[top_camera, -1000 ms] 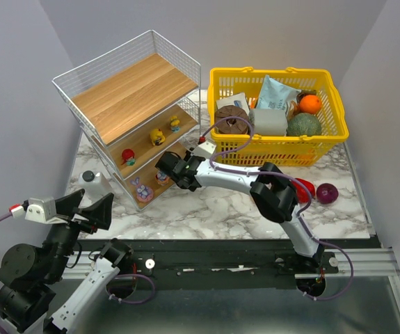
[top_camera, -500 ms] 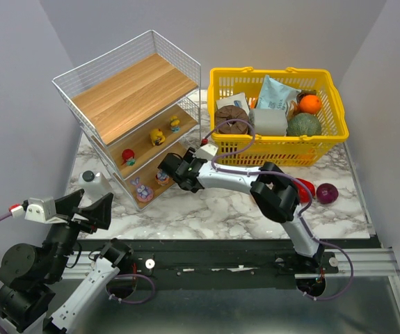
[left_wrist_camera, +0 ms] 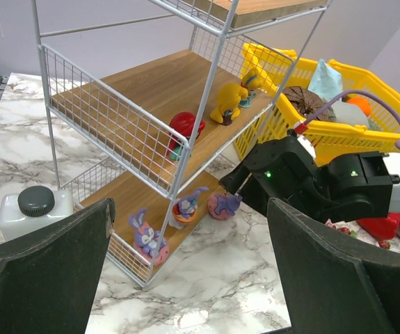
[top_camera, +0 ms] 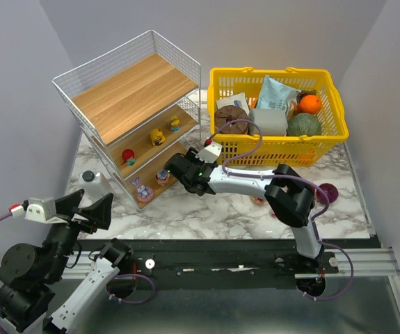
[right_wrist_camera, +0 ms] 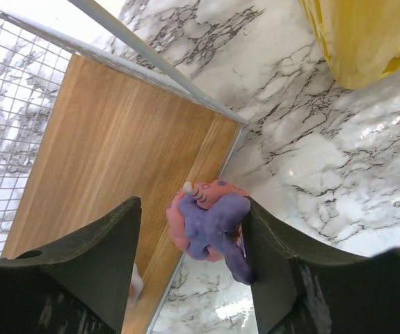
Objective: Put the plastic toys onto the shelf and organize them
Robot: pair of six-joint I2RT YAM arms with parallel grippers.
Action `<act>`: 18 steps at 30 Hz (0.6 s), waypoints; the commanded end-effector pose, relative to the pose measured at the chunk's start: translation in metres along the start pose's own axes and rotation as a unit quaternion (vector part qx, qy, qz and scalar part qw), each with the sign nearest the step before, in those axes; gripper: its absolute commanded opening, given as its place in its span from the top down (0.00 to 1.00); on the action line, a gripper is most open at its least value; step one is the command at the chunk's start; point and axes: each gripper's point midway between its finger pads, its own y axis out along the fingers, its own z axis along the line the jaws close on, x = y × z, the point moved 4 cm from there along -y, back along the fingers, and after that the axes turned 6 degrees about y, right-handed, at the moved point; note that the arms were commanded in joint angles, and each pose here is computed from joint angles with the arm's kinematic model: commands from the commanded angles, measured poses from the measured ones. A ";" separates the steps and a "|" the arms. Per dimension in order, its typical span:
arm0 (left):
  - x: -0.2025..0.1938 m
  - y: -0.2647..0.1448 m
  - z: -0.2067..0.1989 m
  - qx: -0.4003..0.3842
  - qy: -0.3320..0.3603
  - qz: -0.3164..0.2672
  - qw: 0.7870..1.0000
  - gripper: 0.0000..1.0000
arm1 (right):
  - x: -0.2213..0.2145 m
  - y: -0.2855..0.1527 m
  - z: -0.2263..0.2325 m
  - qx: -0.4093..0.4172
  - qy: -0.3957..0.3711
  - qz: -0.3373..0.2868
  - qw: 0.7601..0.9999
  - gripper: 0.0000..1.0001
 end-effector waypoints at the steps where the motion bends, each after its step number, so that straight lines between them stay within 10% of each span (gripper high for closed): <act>1: 0.000 -0.001 0.002 0.005 0.003 0.003 1.000 0.01 | 0.021 -0.014 0.011 0.031 0.032 -0.015 0.999 0.36; 14: -0.001 -0.004 0.003 0.005 0.001 0.003 1.000 0.01 | -0.001 -0.005 -0.008 0.025 -0.012 0.011 1.000 0.61; 18: -0.001 -0.004 0.004 0.007 0.001 0.003 1.000 0.01 | -0.001 -0.004 -0.004 0.027 -0.008 0.010 1.000 0.86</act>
